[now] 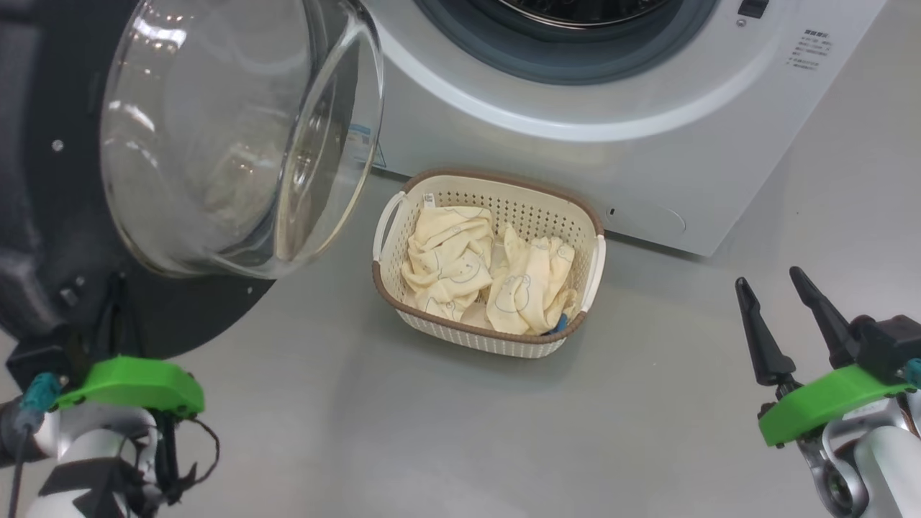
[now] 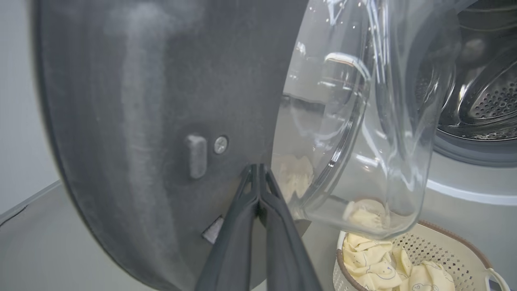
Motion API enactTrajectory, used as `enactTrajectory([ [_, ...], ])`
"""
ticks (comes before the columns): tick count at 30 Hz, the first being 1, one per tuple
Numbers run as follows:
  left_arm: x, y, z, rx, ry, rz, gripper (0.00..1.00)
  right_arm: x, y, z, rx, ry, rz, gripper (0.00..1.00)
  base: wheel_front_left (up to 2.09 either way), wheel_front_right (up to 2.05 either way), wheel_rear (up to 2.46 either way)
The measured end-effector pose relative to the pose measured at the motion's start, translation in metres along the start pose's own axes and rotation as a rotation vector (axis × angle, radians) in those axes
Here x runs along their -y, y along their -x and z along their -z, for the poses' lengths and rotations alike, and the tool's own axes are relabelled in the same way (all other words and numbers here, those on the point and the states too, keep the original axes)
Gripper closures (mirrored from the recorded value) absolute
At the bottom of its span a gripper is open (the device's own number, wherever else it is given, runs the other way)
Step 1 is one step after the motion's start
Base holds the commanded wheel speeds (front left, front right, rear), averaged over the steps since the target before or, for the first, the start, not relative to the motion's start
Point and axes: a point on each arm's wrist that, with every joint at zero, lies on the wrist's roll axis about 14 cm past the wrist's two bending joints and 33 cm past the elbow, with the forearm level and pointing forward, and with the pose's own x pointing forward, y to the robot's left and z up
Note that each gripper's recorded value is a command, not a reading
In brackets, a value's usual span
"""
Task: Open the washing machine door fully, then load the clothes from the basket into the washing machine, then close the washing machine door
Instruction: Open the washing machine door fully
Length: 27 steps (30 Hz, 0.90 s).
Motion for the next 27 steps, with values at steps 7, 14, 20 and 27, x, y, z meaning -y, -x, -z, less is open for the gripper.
enactTrajectory([
  [7, -0.037, -0.02, -0.004, 0.005, 0.003, -0.124, 1.0, 0.011, -0.003, 0.014, -0.045, 0.014, -0.003, 0.0, 0.0, 0.0, 0.0],
  [14, -0.07, -0.037, -0.004, -0.001, 0.015, -0.227, 1.0, 0.017, -0.019, 0.016, -0.058, 0.025, -0.022, 0.0, 0.0, 0.0, 0.0],
  [20, -0.087, -0.047, -0.002, -0.005, 0.013, -0.275, 1.0, 0.021, -0.024, 0.02, -0.071, 0.026, -0.027, 0.0, 0.0, 0.0, 0.0],
  [27, -0.094, -0.054, 0.0, -0.005, 0.025, -0.311, 1.0, 0.025, -0.024, 0.023, -0.082, 0.03, -0.024, 0.0, 0.0, 0.0, 0.0],
])
